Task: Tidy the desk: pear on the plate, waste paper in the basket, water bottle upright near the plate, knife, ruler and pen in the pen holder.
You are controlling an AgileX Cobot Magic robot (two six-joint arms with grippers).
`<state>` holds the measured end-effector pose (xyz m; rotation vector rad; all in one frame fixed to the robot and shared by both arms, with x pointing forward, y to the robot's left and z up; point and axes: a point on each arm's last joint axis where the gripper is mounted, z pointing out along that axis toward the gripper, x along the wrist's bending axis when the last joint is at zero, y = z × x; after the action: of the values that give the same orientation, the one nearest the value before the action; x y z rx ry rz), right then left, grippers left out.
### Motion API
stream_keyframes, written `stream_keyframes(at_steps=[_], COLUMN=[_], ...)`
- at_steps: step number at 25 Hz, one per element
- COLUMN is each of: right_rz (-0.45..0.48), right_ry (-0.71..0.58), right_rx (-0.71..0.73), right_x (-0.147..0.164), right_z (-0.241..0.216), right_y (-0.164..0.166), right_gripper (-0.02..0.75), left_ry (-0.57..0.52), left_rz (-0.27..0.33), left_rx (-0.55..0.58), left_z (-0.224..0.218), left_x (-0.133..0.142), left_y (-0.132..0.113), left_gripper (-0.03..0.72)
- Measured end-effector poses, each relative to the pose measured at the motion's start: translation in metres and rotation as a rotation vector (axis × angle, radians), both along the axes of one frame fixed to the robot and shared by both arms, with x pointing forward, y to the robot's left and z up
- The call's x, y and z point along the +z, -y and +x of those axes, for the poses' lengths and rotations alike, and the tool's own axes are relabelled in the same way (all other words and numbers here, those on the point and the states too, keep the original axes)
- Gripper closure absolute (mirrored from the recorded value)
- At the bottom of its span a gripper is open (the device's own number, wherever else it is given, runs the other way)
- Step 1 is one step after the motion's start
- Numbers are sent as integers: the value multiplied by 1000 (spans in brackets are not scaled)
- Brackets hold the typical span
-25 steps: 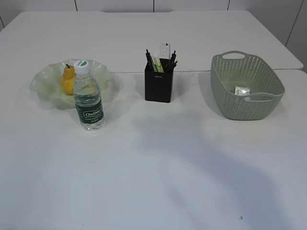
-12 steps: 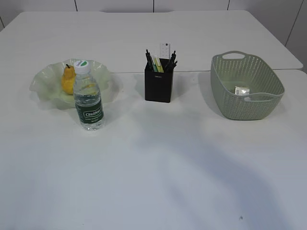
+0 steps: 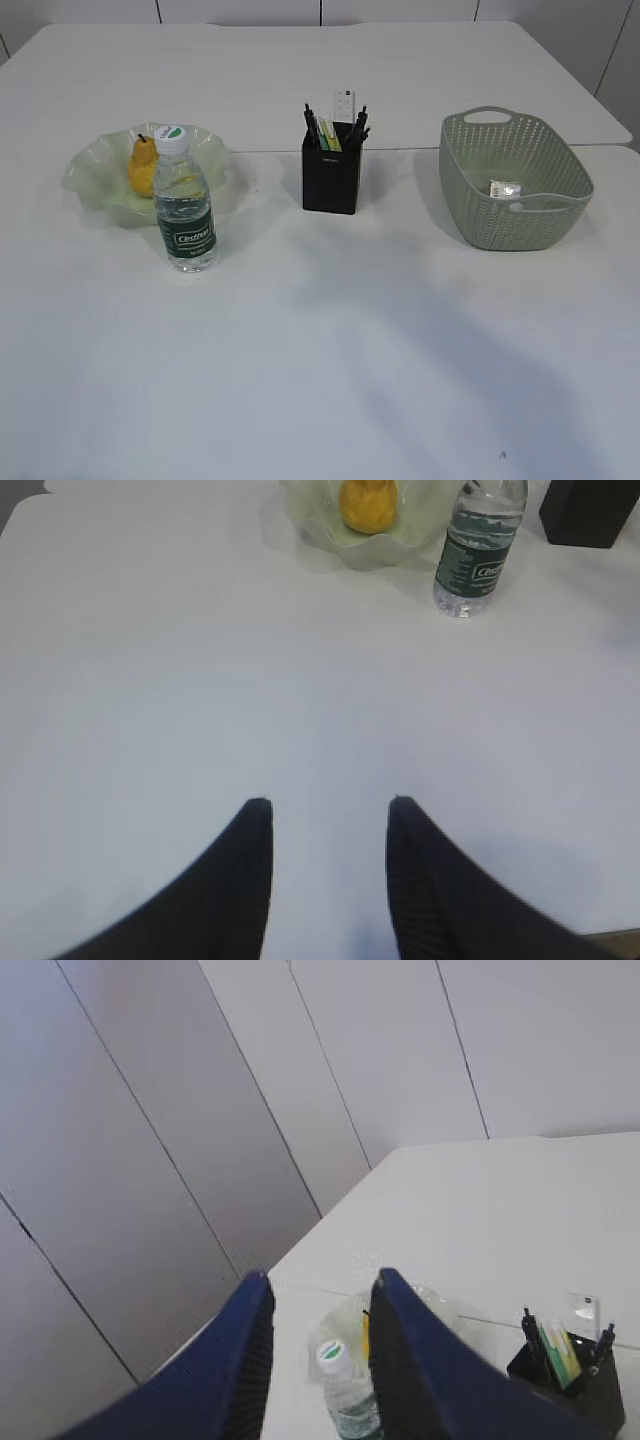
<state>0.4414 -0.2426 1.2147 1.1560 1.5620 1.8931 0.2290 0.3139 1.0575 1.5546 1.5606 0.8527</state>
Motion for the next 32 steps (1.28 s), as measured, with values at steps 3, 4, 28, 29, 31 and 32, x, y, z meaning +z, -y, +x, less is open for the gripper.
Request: stream_keyframes(at_steps=[3,4,28,29,31,32], right_rz=[-26,-30,-44,-43,-53,-54], right_ry=[-6,-6,246,235,216,202], right_rx=[-5,-5,-324,-355,-391,-401], right_x=[-2,-2,14,13,9,7], right_z=[0,0,21,22,27,30], right_y=[0,0,22,24,27,28], right_gripper=[491,491,494,494,494,494], left_ry=[0,0,0,0,0,0], left_rz=[0,0,0,0,0,0], left_rx=[0,0,0,0,0,0], left_z=[0,0,0,0,0,0], left_x=[0,0,0,0,0,0], left_y=[0,0,0,0,0,0], left_gripper=[424,424,447,448,448,448])
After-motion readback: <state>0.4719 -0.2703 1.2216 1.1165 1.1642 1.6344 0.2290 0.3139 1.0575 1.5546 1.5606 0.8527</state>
